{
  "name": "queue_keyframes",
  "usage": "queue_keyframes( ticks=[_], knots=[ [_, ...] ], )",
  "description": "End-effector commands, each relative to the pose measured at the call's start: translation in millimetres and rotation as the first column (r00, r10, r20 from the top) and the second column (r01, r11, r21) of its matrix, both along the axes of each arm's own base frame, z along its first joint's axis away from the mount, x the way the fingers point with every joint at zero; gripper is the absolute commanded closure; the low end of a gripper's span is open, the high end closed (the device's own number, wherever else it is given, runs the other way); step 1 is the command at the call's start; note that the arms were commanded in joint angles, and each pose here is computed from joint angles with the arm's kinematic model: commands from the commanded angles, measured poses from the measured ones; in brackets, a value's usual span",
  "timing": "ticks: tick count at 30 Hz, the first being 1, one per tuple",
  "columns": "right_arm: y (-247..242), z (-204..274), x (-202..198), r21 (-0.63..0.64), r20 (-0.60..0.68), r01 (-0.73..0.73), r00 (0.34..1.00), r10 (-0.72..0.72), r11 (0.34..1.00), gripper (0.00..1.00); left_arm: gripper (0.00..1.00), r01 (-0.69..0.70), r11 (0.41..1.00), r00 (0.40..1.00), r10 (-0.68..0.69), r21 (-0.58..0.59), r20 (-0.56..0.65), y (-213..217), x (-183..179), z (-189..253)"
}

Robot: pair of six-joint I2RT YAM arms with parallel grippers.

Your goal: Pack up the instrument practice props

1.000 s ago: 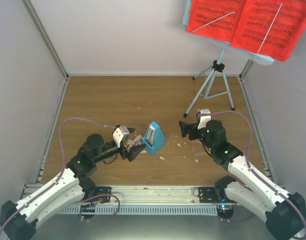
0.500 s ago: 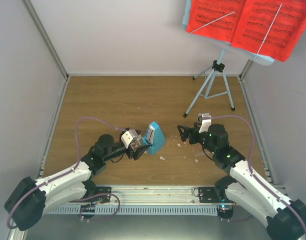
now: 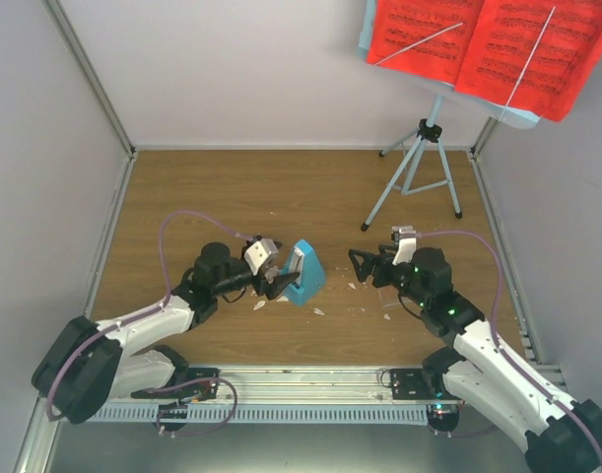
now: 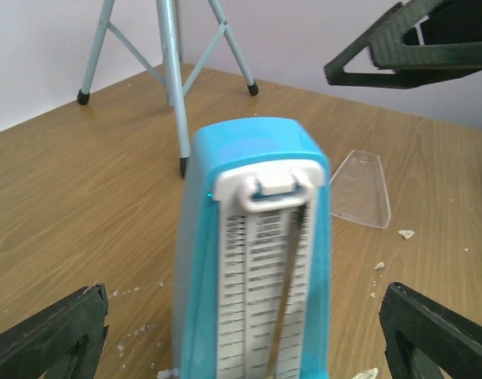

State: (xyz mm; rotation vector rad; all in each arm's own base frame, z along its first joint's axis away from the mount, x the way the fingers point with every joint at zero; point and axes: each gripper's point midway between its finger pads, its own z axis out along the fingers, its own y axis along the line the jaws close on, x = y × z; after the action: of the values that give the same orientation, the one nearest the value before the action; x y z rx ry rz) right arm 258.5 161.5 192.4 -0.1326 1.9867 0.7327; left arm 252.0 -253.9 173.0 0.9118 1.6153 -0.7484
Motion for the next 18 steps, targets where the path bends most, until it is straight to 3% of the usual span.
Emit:
queue_keyframes(
  ticks=[1,9,18],
  knots=[
    [0.4,-1.5,-1.4,0.028,-0.004,-0.004,1.0,0.004,1.0,0.0,0.07,0.06,0.997,0.997,-0.057,-0.044,0.061,-7.1,9.7,20.0],
    [2.8,5.1,5.1,0.006,0.009,-0.007,1.0,0.007,1.0,0.0,0.15,0.088,0.996,0.995,-0.087,-0.016,0.042,-14.8,16.6,12.0],
    [5.6,2.8,8.0,0.009,-0.002,-0.013,1.0,0.013,1.0,0.0,0.34,0.099,0.995,0.995,-0.099,-0.002,0.029,-18.6,20.7,10.4]
  ],
)
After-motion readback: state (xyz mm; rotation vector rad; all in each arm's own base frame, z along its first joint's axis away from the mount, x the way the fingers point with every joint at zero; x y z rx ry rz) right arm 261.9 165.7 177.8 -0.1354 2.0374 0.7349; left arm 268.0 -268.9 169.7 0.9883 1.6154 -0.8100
